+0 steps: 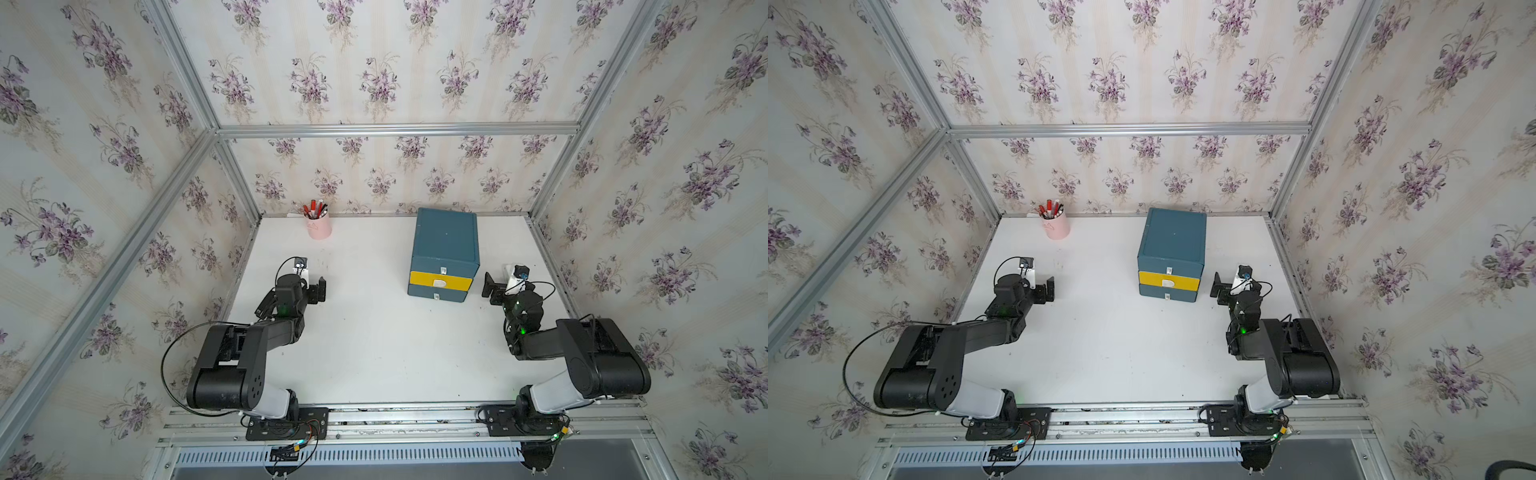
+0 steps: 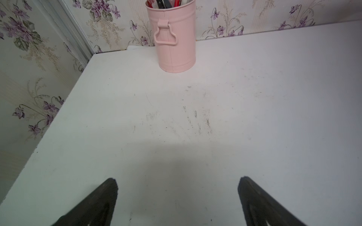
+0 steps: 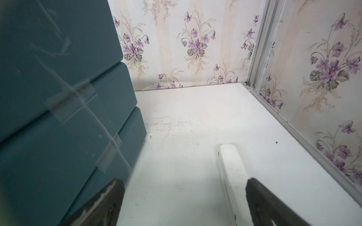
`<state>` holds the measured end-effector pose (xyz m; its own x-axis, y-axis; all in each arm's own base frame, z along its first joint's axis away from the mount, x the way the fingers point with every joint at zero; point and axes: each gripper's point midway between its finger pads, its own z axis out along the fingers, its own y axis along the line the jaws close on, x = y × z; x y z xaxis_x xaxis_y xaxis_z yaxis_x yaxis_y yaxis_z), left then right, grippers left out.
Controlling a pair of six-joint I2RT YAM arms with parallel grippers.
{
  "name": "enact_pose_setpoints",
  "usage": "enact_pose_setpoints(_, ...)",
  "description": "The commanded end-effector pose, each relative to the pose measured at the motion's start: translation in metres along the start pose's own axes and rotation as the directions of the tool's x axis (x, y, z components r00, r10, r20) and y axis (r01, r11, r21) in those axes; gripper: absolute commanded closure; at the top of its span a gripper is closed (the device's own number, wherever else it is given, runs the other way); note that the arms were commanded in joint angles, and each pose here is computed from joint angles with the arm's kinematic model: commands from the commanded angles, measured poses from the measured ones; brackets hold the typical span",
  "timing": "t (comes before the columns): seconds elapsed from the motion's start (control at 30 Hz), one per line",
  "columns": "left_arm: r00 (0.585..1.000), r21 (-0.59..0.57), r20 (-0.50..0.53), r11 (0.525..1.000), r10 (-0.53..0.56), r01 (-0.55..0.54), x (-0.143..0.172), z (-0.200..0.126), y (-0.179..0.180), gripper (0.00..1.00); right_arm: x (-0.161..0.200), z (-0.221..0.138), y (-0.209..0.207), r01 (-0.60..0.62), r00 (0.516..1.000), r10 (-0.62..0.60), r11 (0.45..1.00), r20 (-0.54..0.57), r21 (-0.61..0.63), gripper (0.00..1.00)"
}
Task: Take the seed bags out of the drawer
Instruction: Move the storage box to the center of the board.
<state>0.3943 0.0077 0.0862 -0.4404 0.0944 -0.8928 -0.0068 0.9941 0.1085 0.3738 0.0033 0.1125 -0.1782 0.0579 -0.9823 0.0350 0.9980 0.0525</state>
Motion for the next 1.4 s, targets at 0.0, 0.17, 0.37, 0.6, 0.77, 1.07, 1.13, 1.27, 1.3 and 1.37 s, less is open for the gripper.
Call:
enact_pose_setpoints(0.0,1.0,-0.004,0.013,1.0,0.001,-0.001,-0.005,0.001,0.001,0.0,-0.01,0.0,0.001,-0.001,0.999,0.001,1.0,0.038,-0.004,0.0)
enact_pose_setpoints(0.17,1.0,-0.003,0.01,1.0,0.001,-0.001,-0.004,0.001,0.001,0.0,-0.01,0.0,0.001,-0.001,0.999,0.001,1.0,0.038,-0.004,0.0)
enact_pose_setpoints(0.37,1.0,-0.003,0.012,1.0,0.001,-0.001,-0.005,0.001,0.001,0.0,-0.009,0.0,0.001,-0.001,0.999,0.001,1.0,0.035,-0.004,0.0)
enact_pose_setpoints(0.6,1.0,0.0,-0.005,1.0,0.003,-0.003,-0.014,-0.001,0.001,0.0,-0.021,-0.001,-0.005,-0.02,0.999,0.018,0.999,0.042,0.037,0.0)
enact_pose_setpoints(0.77,0.998,0.016,-0.063,1.0,0.006,-0.005,-0.045,-0.01,0.003,0.0,-0.061,-0.001,-0.017,-0.041,0.999,0.041,0.991,0.006,0.126,0.0)
enact_pose_setpoints(1.07,0.985,0.123,-0.142,0.986,-0.097,0.115,-0.081,-0.022,-0.019,0.0,-0.123,-0.001,0.004,-0.124,0.985,0.129,0.991,-0.117,0.048,0.0)
enact_pose_setpoints(1.13,0.981,0.153,-0.159,0.979,-0.107,0.131,-0.086,-0.024,-0.027,0.0,-0.134,-0.002,0.018,-0.163,0.976,0.159,0.986,-0.146,-0.02,0.0)
enact_pose_setpoints(1.27,0.966,0.19,-0.216,0.965,-0.14,0.183,-0.088,-0.026,-0.039,0.0,-0.132,0.006,0.047,-0.238,0.942,0.191,0.96,-0.275,-0.148,0.0)
enact_pose_setpoints(1.3,0.963,0.205,-0.23,0.96,-0.144,0.192,-0.087,-0.026,-0.043,0.0,-0.13,0.008,0.053,-0.258,0.93,0.197,0.951,-0.309,-0.17,0.0)
enact_pose_setpoints(1.37,0.959,0.233,-0.242,0.95,-0.149,0.206,-0.088,-0.028,-0.051,0.0,-0.13,0.008,0.064,-0.298,0.915,0.214,0.93,-0.343,-0.216,0.0)
